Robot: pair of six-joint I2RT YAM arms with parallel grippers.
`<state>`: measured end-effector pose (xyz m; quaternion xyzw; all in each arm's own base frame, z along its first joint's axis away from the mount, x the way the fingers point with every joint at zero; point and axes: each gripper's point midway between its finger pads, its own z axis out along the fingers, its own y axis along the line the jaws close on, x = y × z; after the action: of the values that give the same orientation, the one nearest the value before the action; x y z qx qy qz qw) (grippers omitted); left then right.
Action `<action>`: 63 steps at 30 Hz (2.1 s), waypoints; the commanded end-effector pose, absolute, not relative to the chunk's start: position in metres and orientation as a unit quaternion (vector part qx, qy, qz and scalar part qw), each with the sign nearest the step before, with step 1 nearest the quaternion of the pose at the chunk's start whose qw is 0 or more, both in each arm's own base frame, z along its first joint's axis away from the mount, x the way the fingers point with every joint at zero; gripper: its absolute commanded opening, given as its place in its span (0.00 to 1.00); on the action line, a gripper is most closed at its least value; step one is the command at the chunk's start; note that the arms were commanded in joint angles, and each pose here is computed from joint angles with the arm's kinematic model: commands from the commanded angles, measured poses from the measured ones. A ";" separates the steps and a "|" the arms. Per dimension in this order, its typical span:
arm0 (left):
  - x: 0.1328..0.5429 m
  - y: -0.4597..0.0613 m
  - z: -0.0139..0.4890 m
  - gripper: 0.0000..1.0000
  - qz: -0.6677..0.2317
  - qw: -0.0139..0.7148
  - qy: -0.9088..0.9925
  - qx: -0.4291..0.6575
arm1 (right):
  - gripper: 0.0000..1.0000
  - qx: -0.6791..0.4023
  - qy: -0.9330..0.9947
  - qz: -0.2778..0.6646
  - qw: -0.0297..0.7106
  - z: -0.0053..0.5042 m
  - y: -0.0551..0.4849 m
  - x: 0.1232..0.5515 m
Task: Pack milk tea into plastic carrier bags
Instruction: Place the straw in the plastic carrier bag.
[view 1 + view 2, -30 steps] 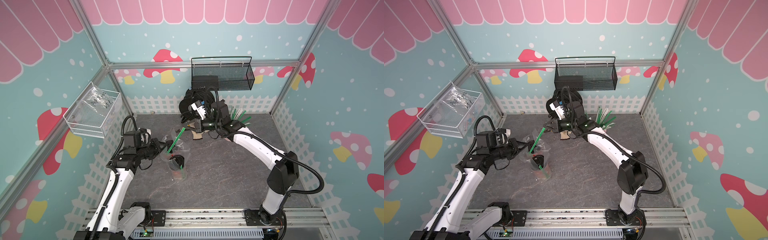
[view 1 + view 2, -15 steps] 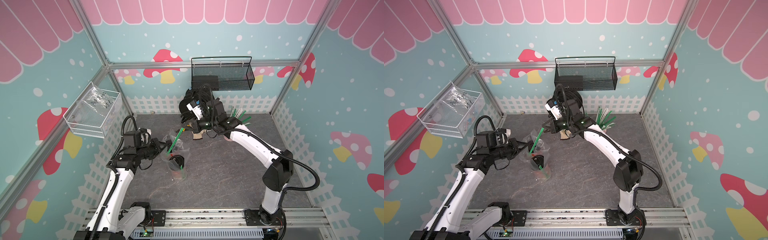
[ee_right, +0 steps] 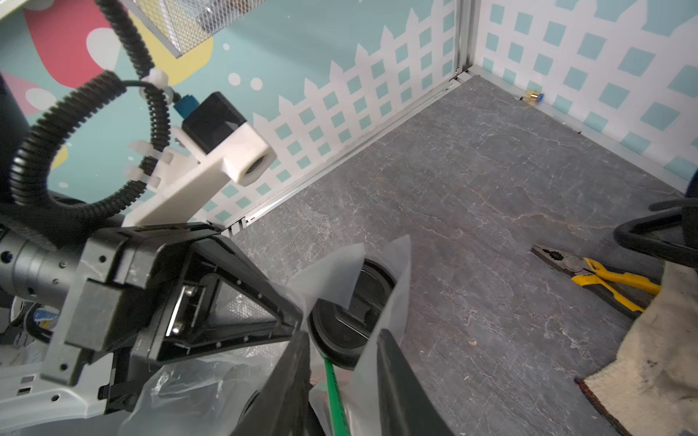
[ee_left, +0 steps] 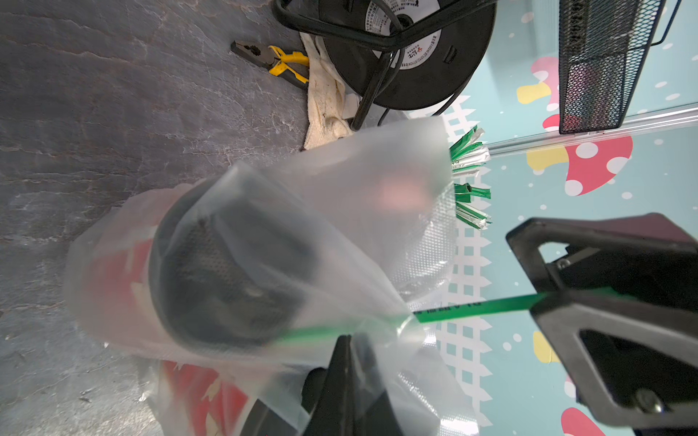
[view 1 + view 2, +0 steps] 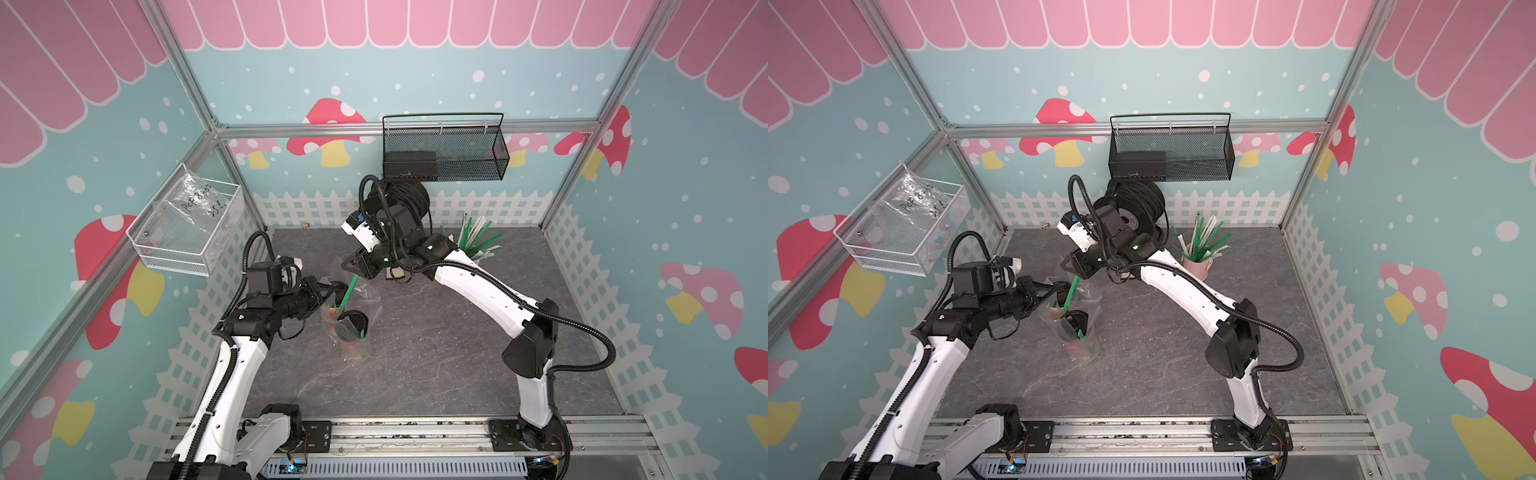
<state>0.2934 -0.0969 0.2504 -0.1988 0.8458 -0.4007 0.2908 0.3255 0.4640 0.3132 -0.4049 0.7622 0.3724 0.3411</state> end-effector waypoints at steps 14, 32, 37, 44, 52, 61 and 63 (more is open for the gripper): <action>0.291 -0.095 0.250 0.00 -0.400 0.298 0.843 -0.200 | 0.08 -0.368 0.763 0.389 0.363 0.333 0.475 0.305; 0.288 -0.094 0.252 0.00 -0.402 0.303 0.840 -0.201 | 0.29 -0.325 0.788 0.383 0.355 0.318 0.502 0.305; 0.287 -0.094 0.252 0.00 -0.403 0.302 0.840 -0.201 | 0.35 -0.318 0.773 0.377 0.398 0.360 0.481 0.301; 0.287 -0.094 0.253 0.00 -0.404 0.302 0.840 -0.199 | 0.39 -0.333 0.763 0.366 0.416 0.372 0.438 0.274; 0.289 -0.094 0.253 0.00 -0.406 0.299 0.841 -0.196 | 0.38 -0.346 0.754 0.417 0.373 0.328 0.418 0.231; 0.285 -0.093 0.251 0.00 -0.404 0.301 0.841 -0.199 | 0.38 -0.333 0.751 0.408 0.397 0.321 0.443 0.259; 0.285 -0.093 0.252 0.00 -0.403 0.301 0.841 -0.199 | 0.37 -0.331 0.753 0.405 0.398 0.318 0.447 0.263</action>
<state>0.2881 -0.0938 0.2503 -0.2004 0.8425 -0.4015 0.2980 0.2556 0.4356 0.2883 -0.3392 0.7777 0.3870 0.3611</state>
